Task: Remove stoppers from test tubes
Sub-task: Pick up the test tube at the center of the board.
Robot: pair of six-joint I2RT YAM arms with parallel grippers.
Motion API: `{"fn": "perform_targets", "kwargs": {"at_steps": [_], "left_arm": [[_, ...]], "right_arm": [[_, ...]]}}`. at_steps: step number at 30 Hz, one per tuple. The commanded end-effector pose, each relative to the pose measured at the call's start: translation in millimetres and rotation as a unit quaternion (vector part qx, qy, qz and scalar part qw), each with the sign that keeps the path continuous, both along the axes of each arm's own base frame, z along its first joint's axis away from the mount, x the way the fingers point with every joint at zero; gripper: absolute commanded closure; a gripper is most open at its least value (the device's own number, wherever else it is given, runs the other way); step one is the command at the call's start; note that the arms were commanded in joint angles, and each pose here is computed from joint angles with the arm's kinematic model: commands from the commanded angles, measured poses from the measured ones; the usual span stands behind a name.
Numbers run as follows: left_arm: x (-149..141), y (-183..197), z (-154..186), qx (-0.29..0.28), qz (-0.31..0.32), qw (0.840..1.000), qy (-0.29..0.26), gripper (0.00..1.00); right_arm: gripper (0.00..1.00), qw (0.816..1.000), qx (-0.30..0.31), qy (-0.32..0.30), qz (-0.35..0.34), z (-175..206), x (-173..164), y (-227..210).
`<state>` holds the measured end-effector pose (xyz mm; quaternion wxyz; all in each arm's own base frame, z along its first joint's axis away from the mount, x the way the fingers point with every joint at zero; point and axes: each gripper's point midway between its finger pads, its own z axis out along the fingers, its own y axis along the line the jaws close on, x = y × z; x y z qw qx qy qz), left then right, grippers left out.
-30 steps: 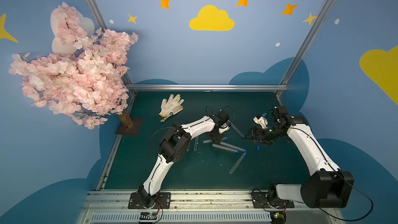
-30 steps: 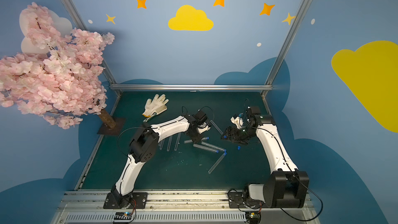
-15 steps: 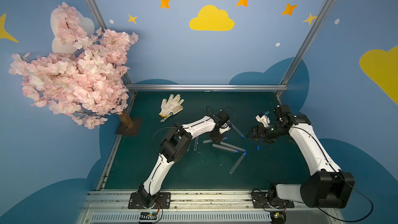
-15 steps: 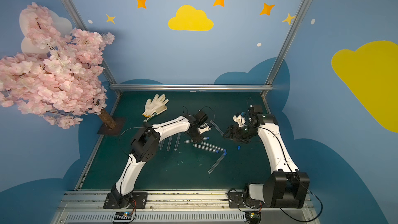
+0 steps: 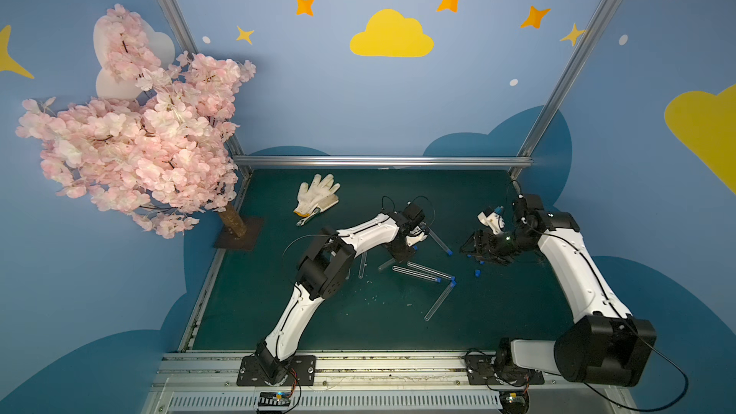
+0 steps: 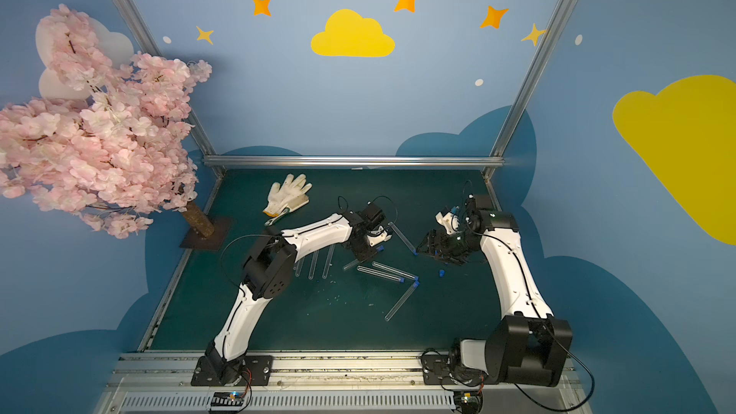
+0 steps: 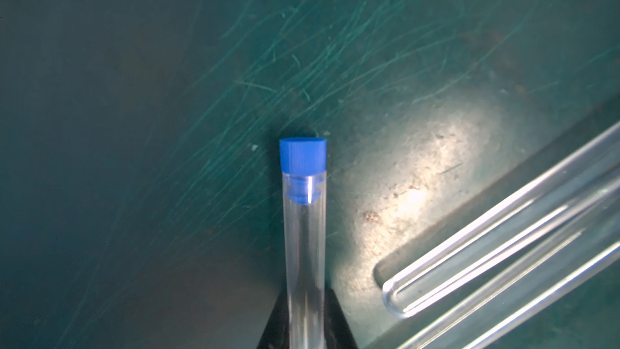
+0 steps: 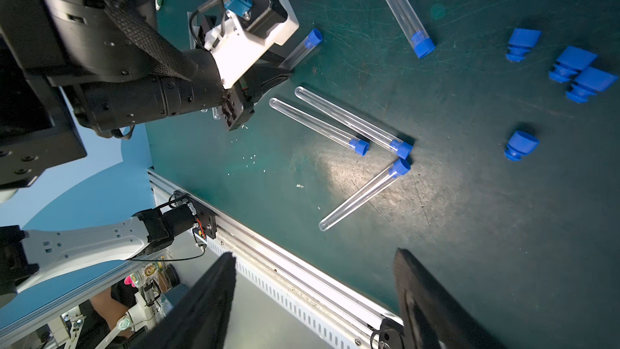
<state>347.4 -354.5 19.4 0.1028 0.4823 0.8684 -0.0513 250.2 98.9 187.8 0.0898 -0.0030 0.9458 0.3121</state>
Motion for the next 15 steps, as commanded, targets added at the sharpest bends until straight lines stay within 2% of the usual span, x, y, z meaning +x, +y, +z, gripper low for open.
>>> {"fn": "perform_targets", "kwargs": {"at_steps": [1,5,15], "left_arm": [[-5.7,3.4,-14.0,0.014,0.002,1.000,0.024,0.84],[3.0,1.3,2.1,0.004,0.009,1.000,0.008,0.86],[18.8,1.6,71.5,-0.046,0.028,0.998,-0.023,0.89]], "right_arm": [[0.26,1.000,0.014,0.001,-0.003,1.6,-4.6,1.0],[0.26,1.000,0.023,0.004,-0.006,0.5,-3.7,1.5],[0.27,0.999,0.035,0.003,-0.013,-3.2,-2.8,1.3]]}}
